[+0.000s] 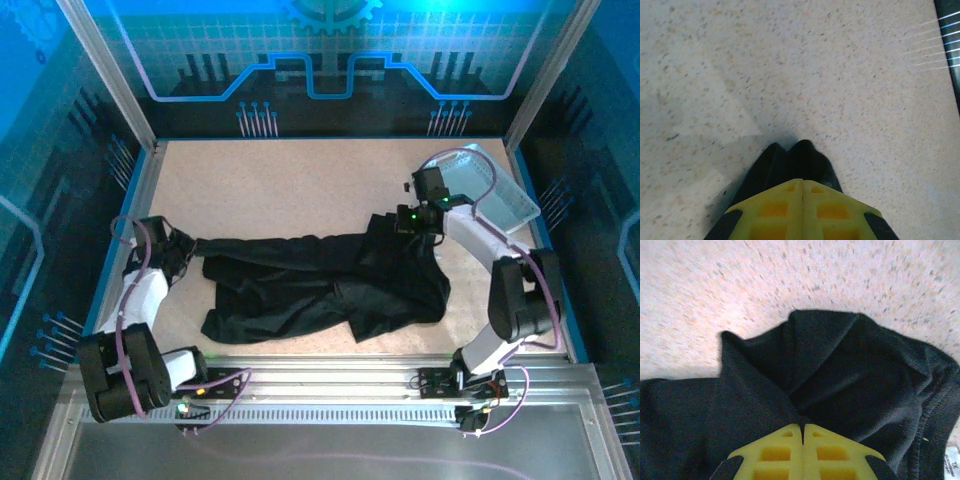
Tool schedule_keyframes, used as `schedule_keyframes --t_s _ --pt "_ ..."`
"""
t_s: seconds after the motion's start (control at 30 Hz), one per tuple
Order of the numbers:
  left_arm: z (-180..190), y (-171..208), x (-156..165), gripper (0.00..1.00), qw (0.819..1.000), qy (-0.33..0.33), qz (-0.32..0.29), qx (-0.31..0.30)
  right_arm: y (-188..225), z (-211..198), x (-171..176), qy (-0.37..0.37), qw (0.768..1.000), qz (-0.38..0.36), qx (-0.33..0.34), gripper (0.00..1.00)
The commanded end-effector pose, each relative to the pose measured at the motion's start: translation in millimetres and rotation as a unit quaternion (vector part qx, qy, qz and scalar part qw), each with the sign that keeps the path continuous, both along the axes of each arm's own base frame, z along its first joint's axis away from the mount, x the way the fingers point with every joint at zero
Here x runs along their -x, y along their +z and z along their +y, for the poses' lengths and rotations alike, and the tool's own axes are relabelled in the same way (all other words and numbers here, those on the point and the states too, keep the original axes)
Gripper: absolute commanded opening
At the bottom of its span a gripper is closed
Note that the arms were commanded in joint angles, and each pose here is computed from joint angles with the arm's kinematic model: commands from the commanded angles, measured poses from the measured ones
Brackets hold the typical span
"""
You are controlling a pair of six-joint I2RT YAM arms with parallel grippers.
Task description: Fold the inside-out t-shirt
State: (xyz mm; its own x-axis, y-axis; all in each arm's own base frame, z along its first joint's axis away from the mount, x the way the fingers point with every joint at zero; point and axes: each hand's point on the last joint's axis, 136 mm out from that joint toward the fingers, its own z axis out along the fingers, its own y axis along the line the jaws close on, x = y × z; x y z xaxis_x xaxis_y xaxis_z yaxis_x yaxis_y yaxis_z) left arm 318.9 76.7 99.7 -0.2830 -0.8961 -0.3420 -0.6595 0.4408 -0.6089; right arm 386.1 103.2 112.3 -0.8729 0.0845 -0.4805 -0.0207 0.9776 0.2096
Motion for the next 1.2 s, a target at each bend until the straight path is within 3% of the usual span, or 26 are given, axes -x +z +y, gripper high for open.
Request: schedule_keyframes --t_s 0.0,0.2,0.37,0.57,0.8,0.83,0.9,0.97,1.03,1.17 --pt "11 29 -25 0.00 0.999 0.009 -0.045 -0.003 46 -5 -11 -0.021 0.999 -0.046 -0.020 0.00" --pt "24 76 -81 0.00 0.992 -0.003 -0.122 -0.010 109 -4 -61 -0.025 0.993 -0.102 -0.051 0.00" --pt "34 84 -132 0.00 0.989 -0.017 -0.147 -0.005 136 -9 -109 -0.046 0.988 -0.130 -0.069 0.00" --pt "28 54 -184 0.00 0.987 -0.052 -0.147 0.043 114 0 -156 -0.041 0.989 -0.117 -0.077 0.00" --pt "25 26 -218 0.00 0.991 -0.074 -0.106 0.030 93 4 -197 -0.045 0.991 -0.107 -0.067 0.00" --pt "27 21 -221 0.00 0.992 -0.076 -0.096 0.029 91 3 -202 -0.046 0.991 -0.105 -0.064 0.05" --pt "31 19 -227 0.18 0.994 -0.077 -0.079 0.024 88 3 -210 -0.046 0.992 -0.100 -0.059 0.14" --pt "34 20 -231 0.37 0.995 -0.081 -0.057 0.021 94 3 -218 -0.044 0.992 -0.103 -0.053 0.33" --pt "38 22 -229 0.58 0.997 -0.074 -0.027 0.017 97 3 -224 -0.040 0.993 -0.101 -0.045 0.44" --pt "53 42 -215 0.74 0.999 -0.048 0.017 -0.015 129 -1 -223 -0.033 0.991 -0.126 -0.033 0.63"
